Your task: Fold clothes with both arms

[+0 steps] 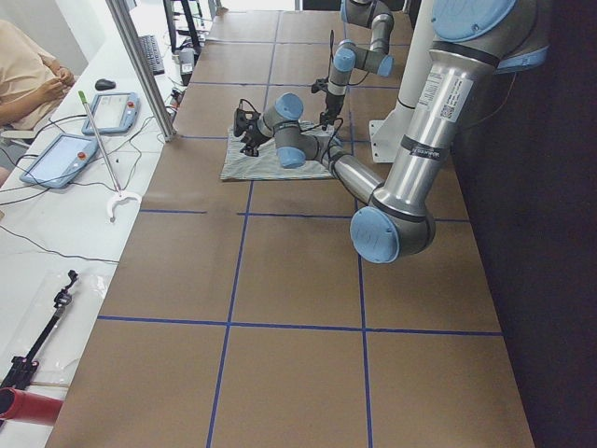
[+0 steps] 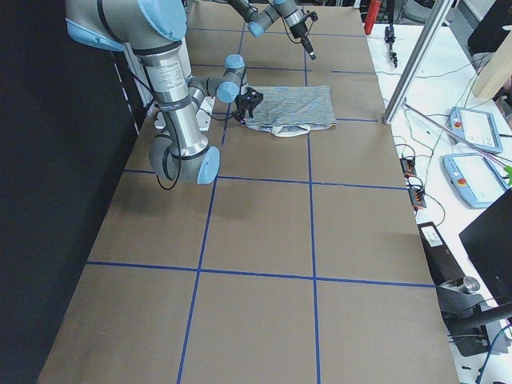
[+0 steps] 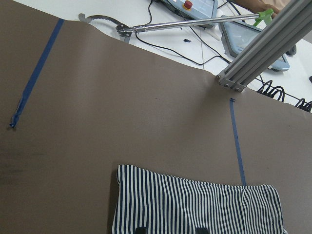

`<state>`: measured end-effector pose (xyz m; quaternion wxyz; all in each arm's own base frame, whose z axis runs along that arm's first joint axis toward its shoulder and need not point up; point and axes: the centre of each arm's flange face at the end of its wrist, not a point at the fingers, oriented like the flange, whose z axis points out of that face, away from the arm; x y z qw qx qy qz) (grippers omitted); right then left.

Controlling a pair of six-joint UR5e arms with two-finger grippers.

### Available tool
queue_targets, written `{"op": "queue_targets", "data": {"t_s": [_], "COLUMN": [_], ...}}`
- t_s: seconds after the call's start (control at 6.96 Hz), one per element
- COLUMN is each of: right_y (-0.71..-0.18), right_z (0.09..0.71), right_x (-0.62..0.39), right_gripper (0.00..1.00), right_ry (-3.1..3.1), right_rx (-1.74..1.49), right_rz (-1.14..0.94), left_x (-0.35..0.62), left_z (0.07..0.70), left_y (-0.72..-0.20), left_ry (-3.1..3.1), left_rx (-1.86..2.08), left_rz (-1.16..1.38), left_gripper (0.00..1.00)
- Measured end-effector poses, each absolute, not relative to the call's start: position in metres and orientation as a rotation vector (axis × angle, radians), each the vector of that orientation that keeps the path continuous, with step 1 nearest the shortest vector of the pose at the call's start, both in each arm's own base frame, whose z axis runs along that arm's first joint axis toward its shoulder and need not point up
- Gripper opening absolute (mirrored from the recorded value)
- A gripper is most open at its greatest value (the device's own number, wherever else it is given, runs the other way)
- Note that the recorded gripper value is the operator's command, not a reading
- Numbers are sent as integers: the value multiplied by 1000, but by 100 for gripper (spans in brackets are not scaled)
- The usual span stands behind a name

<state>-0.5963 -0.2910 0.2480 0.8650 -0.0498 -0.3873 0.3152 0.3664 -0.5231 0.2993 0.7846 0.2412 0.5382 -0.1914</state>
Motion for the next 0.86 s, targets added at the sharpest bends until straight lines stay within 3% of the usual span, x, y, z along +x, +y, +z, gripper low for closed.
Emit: {"op": "queue_targets", "data": {"t_s": [0.43,0.72,0.86], "right_y": [-291,-291,-291], "right_z": [252,254,255], "right_x": [-597,-597,-597], "right_gripper": [43,42,26], "right_ry": [-804,-802,-800], "right_rx": [-104,-104,-104], "right_rz": [660,661,661], "left_x": [366,365,364], "left_z": [299,295,293], "left_y": [-523,-521,-520], "left_ry": [1160,1147,1141], "left_rx": [520,512,509], "left_rz": [-413,-415,-417], "left_gripper": [45,45,45]}}
